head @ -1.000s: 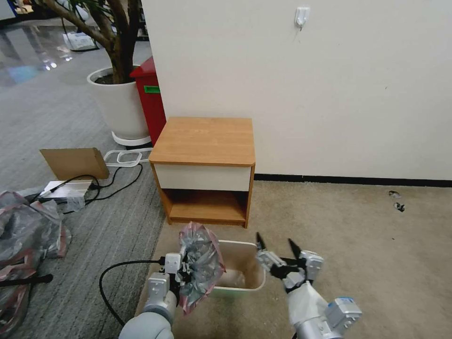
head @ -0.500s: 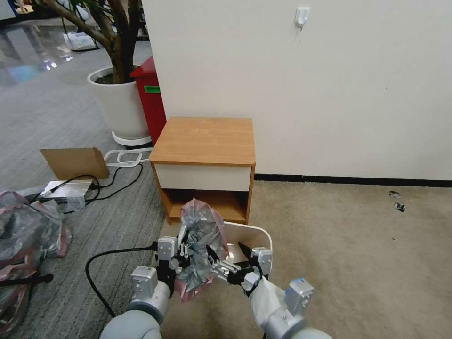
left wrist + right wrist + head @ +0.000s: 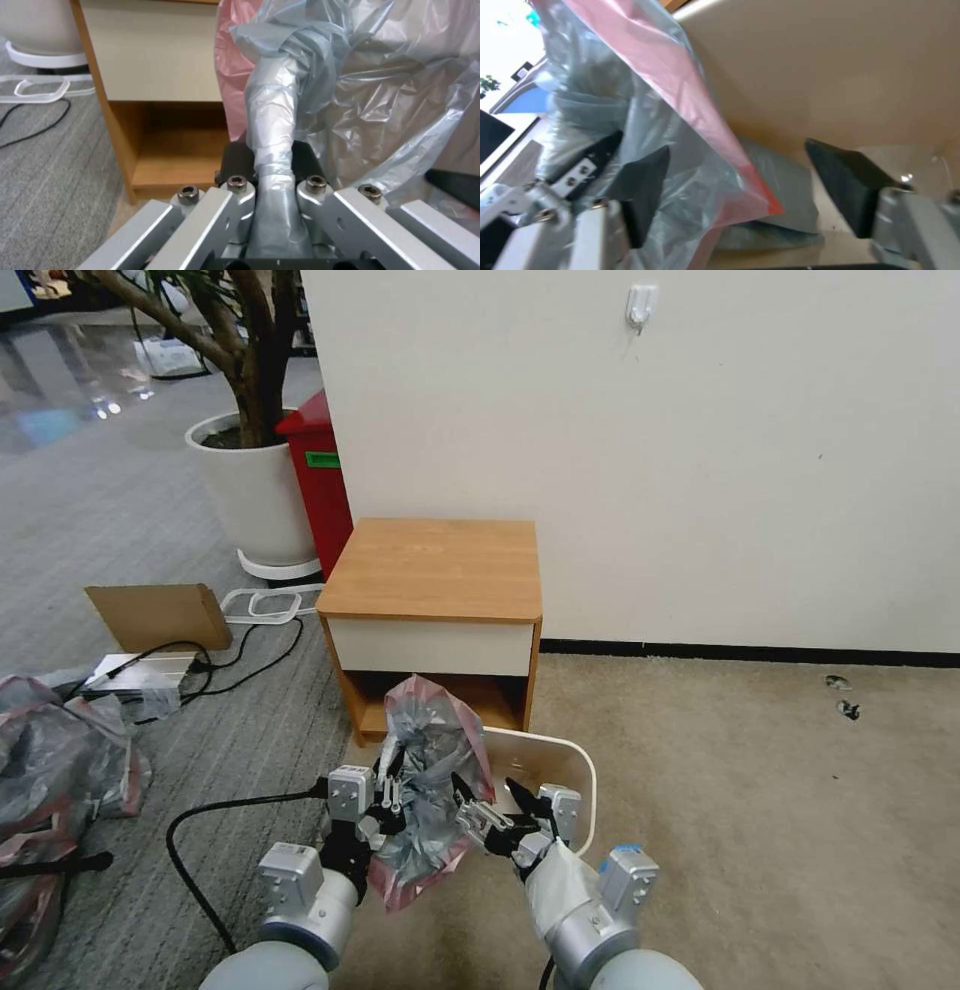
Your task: Pick up the garbage bag from the table and place it over the trash can.
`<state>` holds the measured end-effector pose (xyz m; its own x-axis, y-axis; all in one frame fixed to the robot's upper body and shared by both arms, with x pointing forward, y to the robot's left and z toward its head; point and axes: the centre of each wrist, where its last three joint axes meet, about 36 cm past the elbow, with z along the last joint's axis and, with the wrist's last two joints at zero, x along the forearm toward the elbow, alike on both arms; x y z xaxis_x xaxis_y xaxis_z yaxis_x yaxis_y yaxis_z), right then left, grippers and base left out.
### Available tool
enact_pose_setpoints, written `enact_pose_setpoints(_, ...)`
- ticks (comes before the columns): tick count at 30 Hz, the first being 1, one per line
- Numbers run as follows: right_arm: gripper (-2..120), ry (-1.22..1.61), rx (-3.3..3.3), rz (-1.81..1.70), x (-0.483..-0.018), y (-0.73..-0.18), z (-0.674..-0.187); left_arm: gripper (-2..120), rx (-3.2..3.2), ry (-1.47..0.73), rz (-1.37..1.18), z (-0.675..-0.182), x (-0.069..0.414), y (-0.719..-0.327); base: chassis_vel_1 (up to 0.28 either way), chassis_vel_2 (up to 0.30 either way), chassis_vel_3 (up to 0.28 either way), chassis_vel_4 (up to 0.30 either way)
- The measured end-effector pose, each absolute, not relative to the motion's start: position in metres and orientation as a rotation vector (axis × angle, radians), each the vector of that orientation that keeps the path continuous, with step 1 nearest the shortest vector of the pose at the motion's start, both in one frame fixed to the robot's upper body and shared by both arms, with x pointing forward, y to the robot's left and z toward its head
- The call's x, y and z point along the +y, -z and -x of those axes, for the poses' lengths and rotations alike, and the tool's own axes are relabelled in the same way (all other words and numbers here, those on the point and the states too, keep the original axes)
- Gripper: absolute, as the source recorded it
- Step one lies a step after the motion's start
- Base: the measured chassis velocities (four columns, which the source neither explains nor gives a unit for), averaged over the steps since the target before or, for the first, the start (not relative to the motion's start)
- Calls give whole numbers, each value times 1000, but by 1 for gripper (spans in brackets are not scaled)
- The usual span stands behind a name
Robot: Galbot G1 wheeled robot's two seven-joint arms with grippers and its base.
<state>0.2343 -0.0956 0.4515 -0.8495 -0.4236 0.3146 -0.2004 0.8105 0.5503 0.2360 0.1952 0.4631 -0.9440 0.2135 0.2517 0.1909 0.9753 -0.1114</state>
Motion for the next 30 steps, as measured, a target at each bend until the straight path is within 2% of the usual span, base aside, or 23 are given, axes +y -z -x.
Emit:
enact_pose_setpoints(3,55,719,-2569,-466,-95,-451,-234,5,-2860,-135,300,-235,195,-464,0,0,0,0)
enact_pose_setpoints(6,48,721,-2571,-465,-96,-451,-234,5,-2864,-143,297,-235,194,-464,0,0,0,0)
enact_pose_setpoints(8,37,721,-2577,-465,-97,-451,-233,5,-2866,-154,291,-235,193,-464,0,0,0,0)
enact_pose_setpoints(10,34,721,-2580,-464,-97,-451,-232,5,-2866,-160,289,-235,193,-464,0,0,0,0)
enact_pose_setpoints(14,16,715,-2602,-463,-97,-452,-232,5,-2858,-178,290,-232,191,-464,0,0,0,0)
enact_pose_setpoints(18,7,715,-2608,-464,-97,-452,-232,5,-2852,-190,290,-229,189,-464,0,0,0,0)
enact_pose_setpoints(19,0,716,-2612,-466,-97,-452,-232,5,-2848,-196,289,-228,188,-463,0,0,0,0)
enact_pose_setpoints(30,0,673,-2700,-506,-122,-480,-225,5,-2806,-227,210,-232,190,-458,0,0,0,0)
